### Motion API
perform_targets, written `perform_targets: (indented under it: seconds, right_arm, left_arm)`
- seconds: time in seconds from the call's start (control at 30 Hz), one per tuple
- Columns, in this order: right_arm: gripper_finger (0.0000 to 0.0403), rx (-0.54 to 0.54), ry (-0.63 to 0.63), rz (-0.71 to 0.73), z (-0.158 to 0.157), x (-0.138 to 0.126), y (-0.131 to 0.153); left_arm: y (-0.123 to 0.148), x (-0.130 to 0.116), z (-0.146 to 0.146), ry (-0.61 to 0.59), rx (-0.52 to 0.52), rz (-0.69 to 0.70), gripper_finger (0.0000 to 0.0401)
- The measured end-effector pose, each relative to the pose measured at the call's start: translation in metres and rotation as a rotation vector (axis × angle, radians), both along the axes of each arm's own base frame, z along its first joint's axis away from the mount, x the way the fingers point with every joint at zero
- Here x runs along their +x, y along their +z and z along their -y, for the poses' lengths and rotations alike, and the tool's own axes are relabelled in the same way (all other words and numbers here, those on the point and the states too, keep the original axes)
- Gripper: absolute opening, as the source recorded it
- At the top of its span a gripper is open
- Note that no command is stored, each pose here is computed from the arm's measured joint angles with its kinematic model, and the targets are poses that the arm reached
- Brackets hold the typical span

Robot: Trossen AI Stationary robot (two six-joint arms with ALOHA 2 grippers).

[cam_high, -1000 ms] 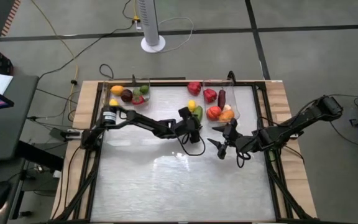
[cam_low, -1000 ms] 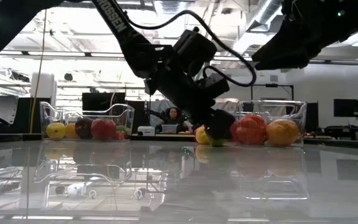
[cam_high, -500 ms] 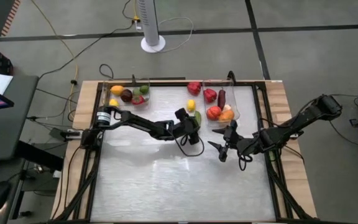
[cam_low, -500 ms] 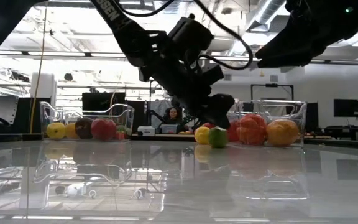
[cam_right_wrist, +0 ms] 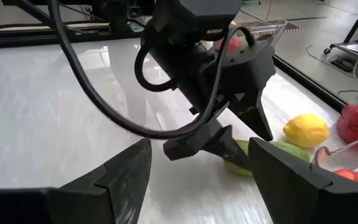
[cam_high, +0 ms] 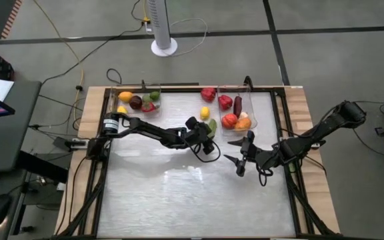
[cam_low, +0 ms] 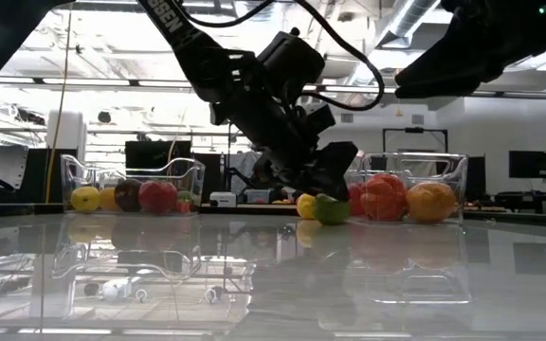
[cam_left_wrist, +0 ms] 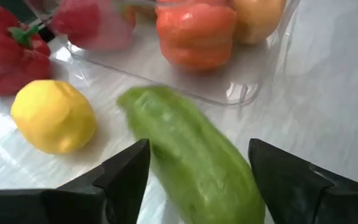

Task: Sort produce into baskets
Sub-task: Put the green cucumber into the right transparent bin

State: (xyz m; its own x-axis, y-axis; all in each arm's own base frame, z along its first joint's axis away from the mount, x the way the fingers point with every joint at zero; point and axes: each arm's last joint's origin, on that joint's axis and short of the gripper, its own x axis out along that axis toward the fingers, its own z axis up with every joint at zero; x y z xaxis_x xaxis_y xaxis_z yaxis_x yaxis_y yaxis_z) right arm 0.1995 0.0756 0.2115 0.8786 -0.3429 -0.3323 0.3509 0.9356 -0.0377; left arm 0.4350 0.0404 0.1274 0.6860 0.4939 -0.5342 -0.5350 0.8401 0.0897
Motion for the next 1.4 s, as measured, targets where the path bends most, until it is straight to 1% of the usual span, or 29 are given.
perform_targets:
  seconds: [0.13, 0.27, 0.33, 0.43, 0.57, 0.7, 0.77, 0.97, 1.1, 1.27, 1.4]
  right_arm:
    - [0.0295, 0.004, 0.001, 0.012, 0.0, 0.001, 0.001]
    - [0.0295, 0.012, -0.001, 0.021, 0.0, 0.001, 0.002]
    - [0.0295, 0.012, -0.001, 0.022, 0.0, 0.001, 0.002]
    - [0.0295, 0.012, 0.0, 0.021, 0.0, 0.001, 0.002]
    - [0.0295, 0.011, 0.0, 0.021, 0.0, 0.001, 0.002]
    - [0.0295, 0.008, 0.001, 0.02, 0.0, 0.001, 0.002]
    - [0.0295, 0.008, 0.001, 0.02, 0.0, 0.001, 0.002]
    - [0.0295, 0.008, 0.001, 0.019, 0.0, 0.001, 0.002]
    - [0.0295, 0.006, -0.001, 0.019, 0.0, 0.001, 0.002]
    - [0.0295, -0.004, -0.019, 0.022, 0.0, 0.0, 0.002]
    - [0.0295, -0.004, -0.02, 0.021, 0.0, 0.0, 0.002]
  left_arm:
    - [0.0, 0.0, 0.0, 0.006, 0.003, -0.004, 0.0304]
    - [-0.003, -0.003, -0.001, 0.02, -0.022, -0.027, 0.0348]
    - [-0.005, -0.004, -0.003, 0.01, -0.034, -0.051, 0.0358]
    - [-0.007, -0.006, -0.006, 0.021, -0.033, -0.078, 0.0359]
    - [-0.007, -0.007, -0.013, 0.03, -0.022, -0.089, 0.0342]
    - [-0.008, -0.009, -0.02, 0.03, -0.01, -0.113, 0.0309]
    - [-0.009, -0.01, -0.024, 0.024, -0.011, -0.136, 0.0287]
    - [-0.012, -0.014, -0.032, -0.033, -0.073, -0.179, 0.0207]
    - [-0.012, -0.013, -0.032, -0.059, -0.047, -0.189, 0.0156]
    - [-0.007, -0.014, -0.032, -0.07, -0.027, -0.197, 0.0153]
    - [0.015, -0.021, -0.031, -0.048, 0.022, -0.22, 0.0164]
